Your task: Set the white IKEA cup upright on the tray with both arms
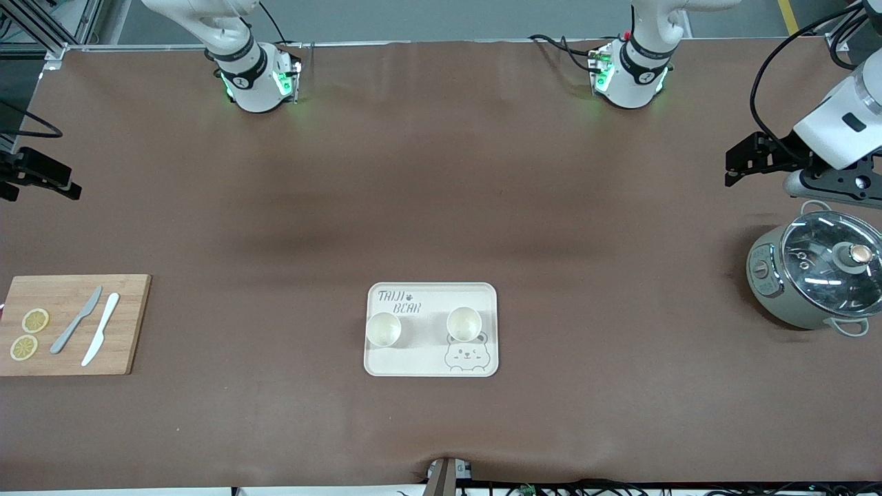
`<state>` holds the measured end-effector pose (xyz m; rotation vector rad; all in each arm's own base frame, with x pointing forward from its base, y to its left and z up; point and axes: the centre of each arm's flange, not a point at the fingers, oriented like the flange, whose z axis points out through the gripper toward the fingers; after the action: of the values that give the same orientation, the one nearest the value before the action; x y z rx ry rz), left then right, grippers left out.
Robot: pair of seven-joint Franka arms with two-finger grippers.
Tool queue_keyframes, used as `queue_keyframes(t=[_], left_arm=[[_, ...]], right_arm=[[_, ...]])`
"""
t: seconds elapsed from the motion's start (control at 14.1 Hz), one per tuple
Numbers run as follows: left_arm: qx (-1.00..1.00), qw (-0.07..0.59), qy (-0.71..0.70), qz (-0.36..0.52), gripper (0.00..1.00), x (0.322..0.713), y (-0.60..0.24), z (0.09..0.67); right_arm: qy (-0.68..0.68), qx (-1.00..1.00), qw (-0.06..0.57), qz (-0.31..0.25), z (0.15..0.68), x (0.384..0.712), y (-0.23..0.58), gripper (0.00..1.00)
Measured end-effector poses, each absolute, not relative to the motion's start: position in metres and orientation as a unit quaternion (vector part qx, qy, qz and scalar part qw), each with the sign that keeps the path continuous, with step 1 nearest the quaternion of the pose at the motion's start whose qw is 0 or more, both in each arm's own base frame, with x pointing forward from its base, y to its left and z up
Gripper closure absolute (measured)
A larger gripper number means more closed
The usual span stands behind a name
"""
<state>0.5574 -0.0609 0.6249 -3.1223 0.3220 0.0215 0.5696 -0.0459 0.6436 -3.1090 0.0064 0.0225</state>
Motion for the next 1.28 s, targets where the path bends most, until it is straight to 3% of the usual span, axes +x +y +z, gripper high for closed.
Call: queue_keyframes(t=[1.28], left_arm=[[-0.995, 0.001, 0.103, 0.01, 0.0, 0.5585, -0.061, 0.6222]], right_arm=[[0.001, -1.0, 0.015, -0.008, 0.6352, 0.5764, -0.0462, 0.0]])
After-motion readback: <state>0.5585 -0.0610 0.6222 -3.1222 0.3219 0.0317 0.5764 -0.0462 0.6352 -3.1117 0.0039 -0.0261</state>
